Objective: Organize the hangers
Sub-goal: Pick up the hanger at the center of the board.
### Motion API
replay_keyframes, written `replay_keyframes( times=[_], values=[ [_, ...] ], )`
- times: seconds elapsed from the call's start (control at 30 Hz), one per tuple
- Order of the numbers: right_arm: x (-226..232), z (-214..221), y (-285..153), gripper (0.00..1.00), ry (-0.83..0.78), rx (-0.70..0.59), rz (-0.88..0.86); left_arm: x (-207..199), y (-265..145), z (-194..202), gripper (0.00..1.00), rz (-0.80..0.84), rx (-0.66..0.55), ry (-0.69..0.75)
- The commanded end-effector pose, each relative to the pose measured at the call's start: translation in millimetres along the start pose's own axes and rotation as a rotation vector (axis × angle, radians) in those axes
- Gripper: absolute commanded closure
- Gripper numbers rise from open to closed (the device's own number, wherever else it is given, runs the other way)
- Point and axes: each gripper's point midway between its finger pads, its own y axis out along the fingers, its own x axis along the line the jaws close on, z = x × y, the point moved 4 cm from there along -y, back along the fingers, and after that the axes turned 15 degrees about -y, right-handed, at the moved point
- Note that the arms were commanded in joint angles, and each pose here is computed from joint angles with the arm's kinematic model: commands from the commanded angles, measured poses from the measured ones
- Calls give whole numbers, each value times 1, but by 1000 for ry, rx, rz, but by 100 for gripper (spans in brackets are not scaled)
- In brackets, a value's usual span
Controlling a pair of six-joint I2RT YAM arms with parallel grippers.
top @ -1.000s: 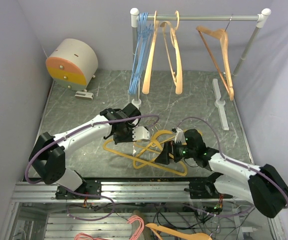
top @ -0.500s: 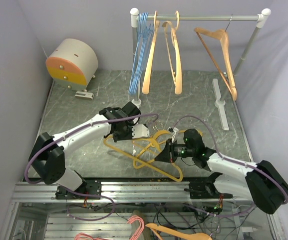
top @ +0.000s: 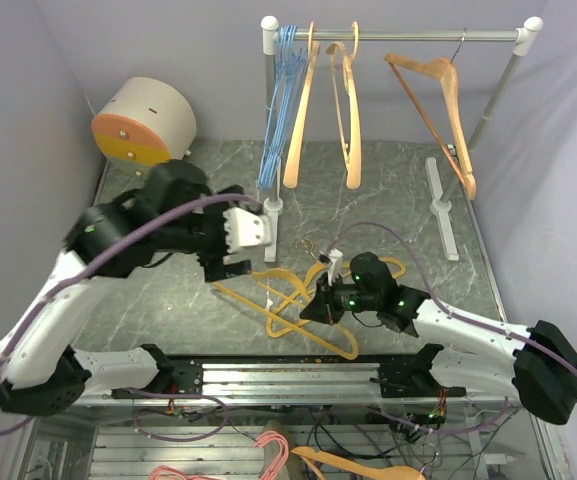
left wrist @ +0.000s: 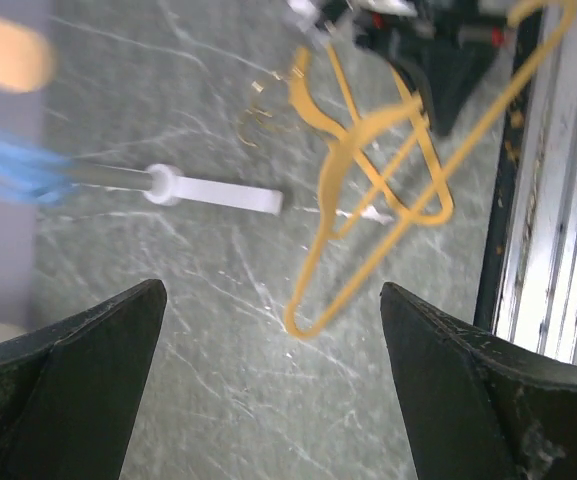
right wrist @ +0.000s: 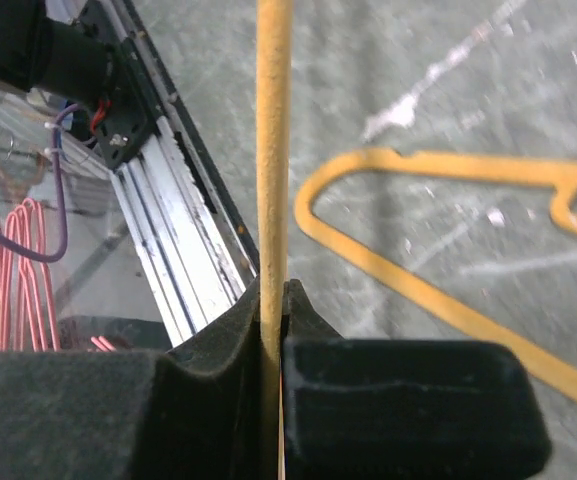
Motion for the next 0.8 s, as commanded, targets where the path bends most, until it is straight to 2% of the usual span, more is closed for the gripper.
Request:
replay_keyframes(
  times=[0.0, 0.07, 0.17, 0.23, 0.37, 0.43, 0.6, 0.77],
  values=[
    [13, -37, 8, 100, -189, 3, 49, 5, -12, -11, 1, -23, -84, -225],
    [17, -54, 11, 100, -249, 1, 89, 5, -11, -13, 0, -22, -101, -316],
    [26, -72, 24, 100, -339, 44, 127, -11, -21, -16, 1, 99, -139, -316],
    [34, -78, 35, 100, -405, 89, 166, -7, -32, -22, 2, 65, -163, -370],
    [27, -94, 51, 100, -449, 127, 349, 40, -40, -21, 4, -281, -133, -759],
    [22, -96, 54, 100, -456, 119, 431, 55, -52, -16, 6, -421, -196, -911],
    [26, -119, 63, 100, -448, 34, 531, 63, -55, 4, 8, -498, -237, -1164],
    [33, -134, 78, 100, -466, 17, 574, 69, -32, 28, 14, -441, -188, -1379]
  ],
)
